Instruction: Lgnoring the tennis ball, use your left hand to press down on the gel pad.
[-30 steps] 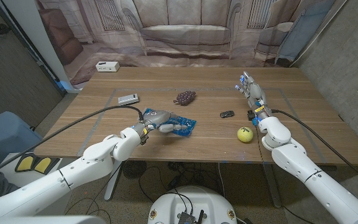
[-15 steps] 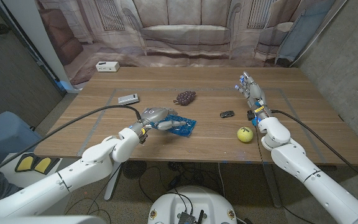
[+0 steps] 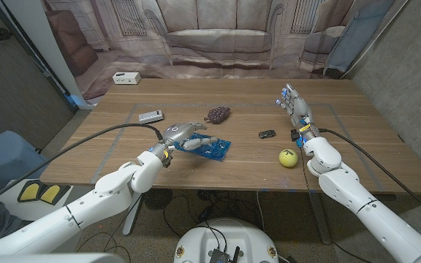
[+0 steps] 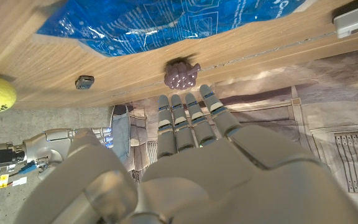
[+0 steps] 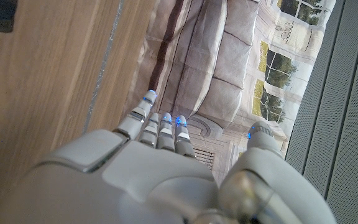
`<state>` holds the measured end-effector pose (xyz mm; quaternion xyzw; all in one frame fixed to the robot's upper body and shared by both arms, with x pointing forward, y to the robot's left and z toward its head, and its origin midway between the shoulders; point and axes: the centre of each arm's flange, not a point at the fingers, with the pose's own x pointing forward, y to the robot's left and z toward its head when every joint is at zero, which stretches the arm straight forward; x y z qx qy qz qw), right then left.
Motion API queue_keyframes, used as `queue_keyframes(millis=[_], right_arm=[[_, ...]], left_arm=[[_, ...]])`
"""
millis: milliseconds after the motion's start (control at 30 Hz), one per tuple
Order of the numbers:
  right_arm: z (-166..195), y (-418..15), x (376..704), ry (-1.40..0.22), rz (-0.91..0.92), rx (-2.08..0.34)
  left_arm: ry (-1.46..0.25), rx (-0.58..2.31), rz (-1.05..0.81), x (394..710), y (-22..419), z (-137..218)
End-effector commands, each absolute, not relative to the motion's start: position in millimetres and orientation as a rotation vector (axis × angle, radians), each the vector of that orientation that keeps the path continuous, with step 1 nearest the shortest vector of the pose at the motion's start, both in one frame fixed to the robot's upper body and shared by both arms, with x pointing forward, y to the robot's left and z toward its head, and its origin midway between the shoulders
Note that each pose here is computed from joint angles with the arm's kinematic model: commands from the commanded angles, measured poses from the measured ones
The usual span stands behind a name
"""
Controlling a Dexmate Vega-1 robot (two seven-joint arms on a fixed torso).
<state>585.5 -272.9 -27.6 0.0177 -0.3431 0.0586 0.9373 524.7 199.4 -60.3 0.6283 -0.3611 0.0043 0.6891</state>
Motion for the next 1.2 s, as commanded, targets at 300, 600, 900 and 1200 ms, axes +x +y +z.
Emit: queue_keyframes(millis=[300,600,900,1200], right_arm=[[-30.3,-272.0,582.4,-0.694,0.122,0.038],[-32.9,-271.8,579.6,-0.699,0.123,0.034],[-34.8,-271.7,577.5,-0.699,0.126,0.039],[-35.4,-274.5,574.0,-0.712,0.131,0.033]], left_arm=[[-0.872,1.322,0.116,510.7,210.0,-50.6],[-0.897,1.261,0.166,504.8,215.4,-45.6],[-0.919,1.188,0.200,497.8,223.8,-38.2],[-0.920,1.095,0.228,491.3,237.7,-28.7]])
